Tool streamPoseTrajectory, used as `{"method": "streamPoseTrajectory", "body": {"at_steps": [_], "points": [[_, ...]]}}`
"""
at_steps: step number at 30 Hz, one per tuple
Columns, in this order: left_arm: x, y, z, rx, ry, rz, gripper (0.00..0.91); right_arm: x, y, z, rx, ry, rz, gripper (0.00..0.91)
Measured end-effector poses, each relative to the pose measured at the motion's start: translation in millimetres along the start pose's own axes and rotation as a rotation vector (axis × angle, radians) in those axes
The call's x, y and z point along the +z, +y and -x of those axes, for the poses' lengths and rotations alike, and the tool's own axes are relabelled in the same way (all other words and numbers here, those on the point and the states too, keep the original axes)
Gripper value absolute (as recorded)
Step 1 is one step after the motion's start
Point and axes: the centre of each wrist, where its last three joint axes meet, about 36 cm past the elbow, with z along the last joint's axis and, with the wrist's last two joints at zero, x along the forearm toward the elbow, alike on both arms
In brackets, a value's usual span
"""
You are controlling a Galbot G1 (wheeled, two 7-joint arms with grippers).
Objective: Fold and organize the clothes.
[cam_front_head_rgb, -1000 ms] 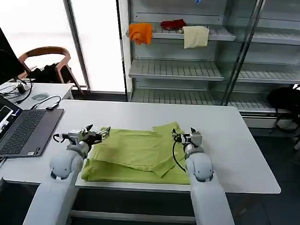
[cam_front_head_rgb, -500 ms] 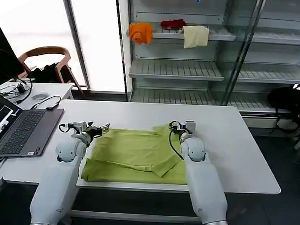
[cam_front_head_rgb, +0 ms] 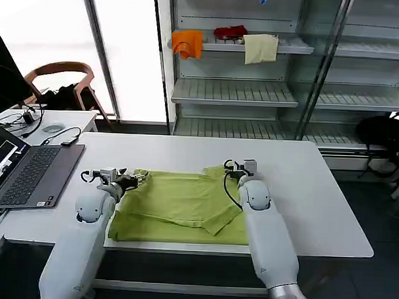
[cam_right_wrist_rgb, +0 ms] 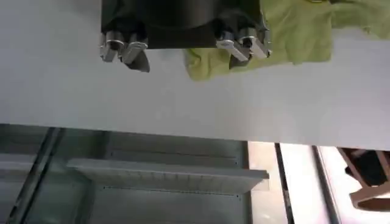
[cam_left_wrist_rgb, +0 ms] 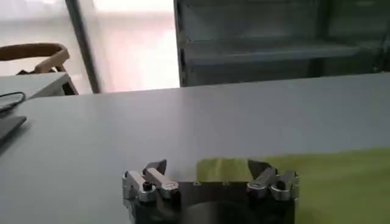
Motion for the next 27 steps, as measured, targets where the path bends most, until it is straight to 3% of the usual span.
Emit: {"method": "streamPoseTrajectory", "body": {"at_steps": [3,5,6,7,11,12,13,14,18,27], "points": [[2,1,-1,0.006,0.0,-0.004,0.786,1,2,1,-0.004,0.003,-0.006,0.856],[2,1,-2,0.008,0.0,-0.007,0.725,2,5,2,-0.009,0.009,-0.01,0.756],[2,0,-1,0.011,-0.001,-0.008,0.615,3,5,3,-0.01,0.012,-0.013,0.695],[2,0,-1,0.013,0.0,-0.01,0.595,4,6,3,-0.012,0.013,-0.015,0.625],[3,0,2,0.02,0.005,-0.014,0.524,8,9,5,-0.014,0.02,-0.026,0.494],[4,0,2,0.02,0.008,-0.015,0.423,9,10,5,-0.015,0.023,-0.029,0.353],[5,0,3,0.021,0.01,-0.015,0.383,11,11,5,-0.016,0.025,-0.031,0.272],[5,-1,4,0.023,0.012,-0.016,0.282,12,11,5,-0.016,0.028,-0.034,0.03],[6,-1,7,0.022,0.018,-0.018,0.01,17,12,4,-0.016,0.032,-0.046,0.0],[12,-3,8,0.035,0.026,-0.021,0.0,23,12,-2,-0.025,0.029,-0.058,0.0]]}}
